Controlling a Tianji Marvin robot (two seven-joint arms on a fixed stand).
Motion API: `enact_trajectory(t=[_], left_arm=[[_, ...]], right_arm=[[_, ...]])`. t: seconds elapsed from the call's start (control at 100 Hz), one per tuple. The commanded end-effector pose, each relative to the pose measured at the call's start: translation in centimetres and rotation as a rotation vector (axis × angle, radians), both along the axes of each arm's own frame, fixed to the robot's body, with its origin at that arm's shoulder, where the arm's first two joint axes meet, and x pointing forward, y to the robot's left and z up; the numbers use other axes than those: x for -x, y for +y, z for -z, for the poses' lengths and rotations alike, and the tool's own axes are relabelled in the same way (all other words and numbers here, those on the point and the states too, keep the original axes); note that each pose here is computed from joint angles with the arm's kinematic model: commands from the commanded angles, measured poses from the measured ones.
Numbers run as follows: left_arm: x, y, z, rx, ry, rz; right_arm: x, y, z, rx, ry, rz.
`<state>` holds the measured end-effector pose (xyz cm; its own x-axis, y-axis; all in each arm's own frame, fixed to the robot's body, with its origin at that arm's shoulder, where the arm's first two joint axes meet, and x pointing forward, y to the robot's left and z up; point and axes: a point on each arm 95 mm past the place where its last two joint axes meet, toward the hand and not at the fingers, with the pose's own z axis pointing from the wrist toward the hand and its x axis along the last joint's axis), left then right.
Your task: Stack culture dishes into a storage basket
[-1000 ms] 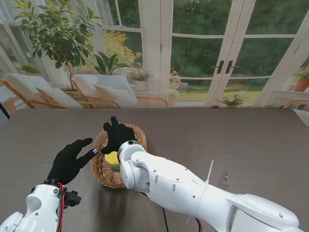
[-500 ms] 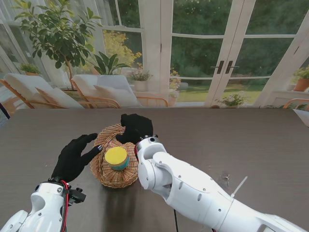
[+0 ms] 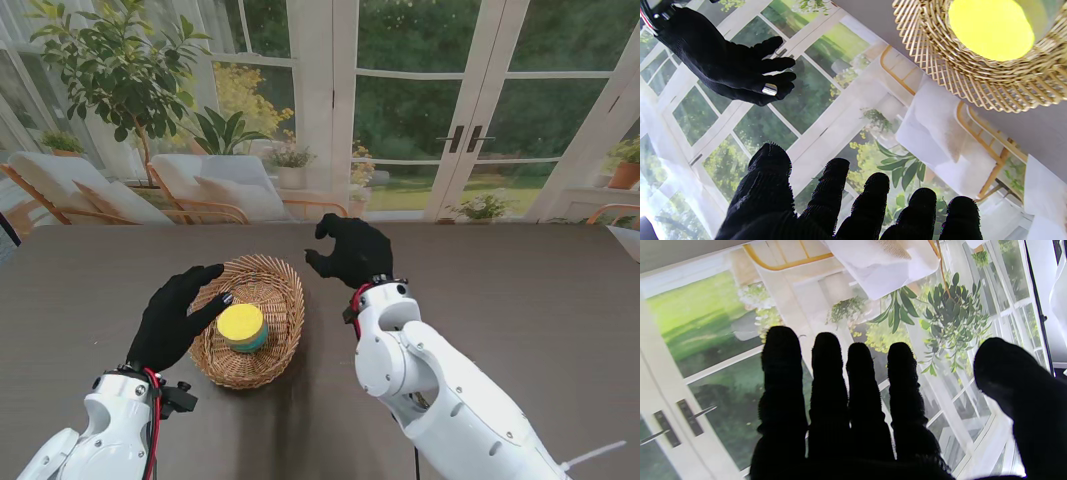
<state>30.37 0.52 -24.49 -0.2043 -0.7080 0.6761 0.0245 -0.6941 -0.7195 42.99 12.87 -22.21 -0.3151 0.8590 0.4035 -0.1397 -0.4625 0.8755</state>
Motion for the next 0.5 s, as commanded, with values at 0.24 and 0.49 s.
enact_trajectory(t=[0.24,0.49], left_arm=[[-0.2,-1.4,0.7,0.053,-0.042,0.055],[-0.6,-1.8,1.5,0.071,-0.078,0.092]], right_arm=[[1.9,-5.5,1.2,-0.054,0.017,0.011],[3.1,-9.8,3.3,-0.132,0.03,0.001]])
